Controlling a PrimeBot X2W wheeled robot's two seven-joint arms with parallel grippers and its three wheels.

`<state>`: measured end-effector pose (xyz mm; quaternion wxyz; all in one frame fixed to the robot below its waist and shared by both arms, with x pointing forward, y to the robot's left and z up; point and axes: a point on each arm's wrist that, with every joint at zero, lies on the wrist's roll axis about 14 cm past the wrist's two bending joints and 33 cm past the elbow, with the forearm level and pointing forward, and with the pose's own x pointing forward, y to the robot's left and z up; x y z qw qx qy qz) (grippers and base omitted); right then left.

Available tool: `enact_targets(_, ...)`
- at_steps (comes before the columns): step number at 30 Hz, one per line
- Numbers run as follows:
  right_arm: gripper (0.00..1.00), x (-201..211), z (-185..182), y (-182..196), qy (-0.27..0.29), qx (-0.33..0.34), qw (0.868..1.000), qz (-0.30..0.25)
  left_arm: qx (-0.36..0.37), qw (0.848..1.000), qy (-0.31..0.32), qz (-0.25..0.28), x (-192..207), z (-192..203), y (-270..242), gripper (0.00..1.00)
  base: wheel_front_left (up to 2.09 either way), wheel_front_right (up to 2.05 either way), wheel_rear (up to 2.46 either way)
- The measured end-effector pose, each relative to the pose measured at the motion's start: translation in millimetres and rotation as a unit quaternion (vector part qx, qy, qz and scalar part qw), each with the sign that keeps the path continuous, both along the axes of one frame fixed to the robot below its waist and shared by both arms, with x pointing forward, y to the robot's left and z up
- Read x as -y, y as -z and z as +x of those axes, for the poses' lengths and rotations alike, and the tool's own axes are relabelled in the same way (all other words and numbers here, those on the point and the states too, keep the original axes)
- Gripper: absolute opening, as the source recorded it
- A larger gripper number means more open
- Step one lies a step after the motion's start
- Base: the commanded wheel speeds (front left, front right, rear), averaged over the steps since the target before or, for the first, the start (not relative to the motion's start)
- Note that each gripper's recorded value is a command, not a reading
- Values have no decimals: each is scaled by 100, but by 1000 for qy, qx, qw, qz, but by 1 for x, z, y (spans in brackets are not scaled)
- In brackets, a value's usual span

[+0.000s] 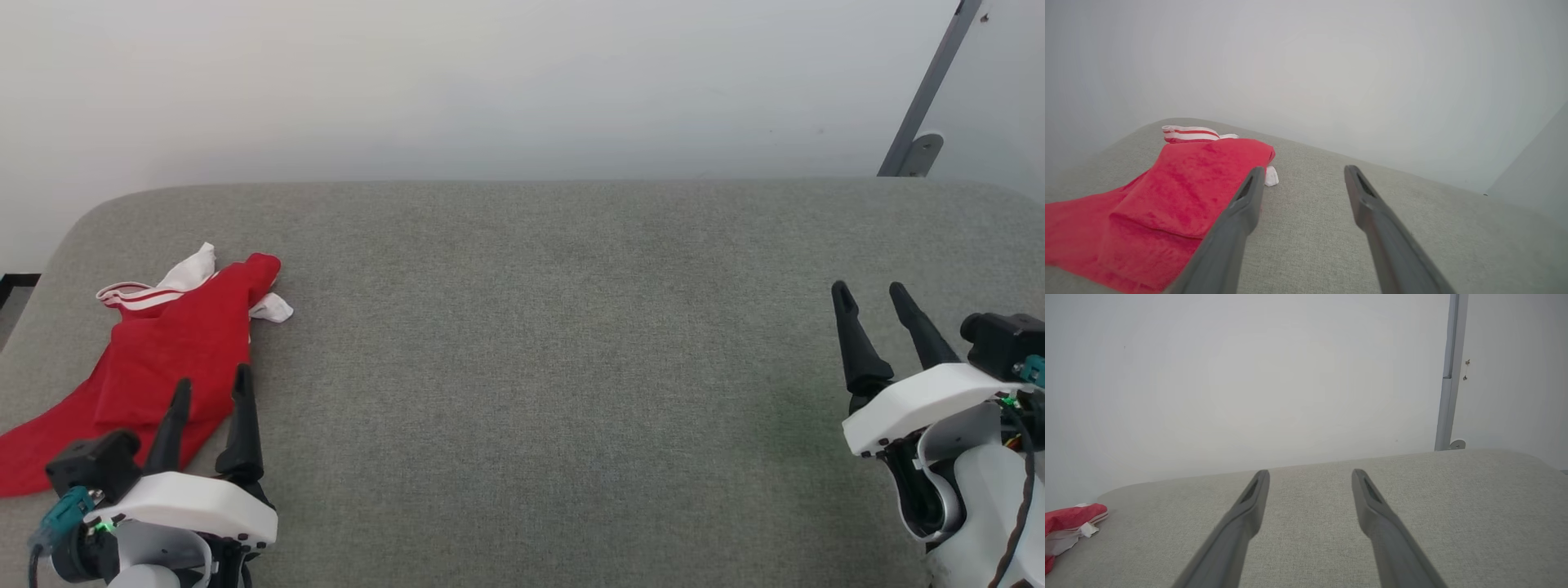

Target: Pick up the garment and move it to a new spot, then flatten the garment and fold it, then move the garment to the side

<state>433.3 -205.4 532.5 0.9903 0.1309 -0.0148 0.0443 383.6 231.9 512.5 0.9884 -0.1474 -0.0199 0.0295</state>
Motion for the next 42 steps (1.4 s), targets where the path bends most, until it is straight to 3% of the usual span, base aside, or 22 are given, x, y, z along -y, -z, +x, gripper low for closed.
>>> enact_targets(15,100,3,1,-3,0,13,998,-59,7,998,6,67,-2,0,-2,100,0,0,0)
enact_targets(42,100,10,2,-8,10,35,995,-97,-1,990,13,138,-8,-2,7,100,0,0,0)
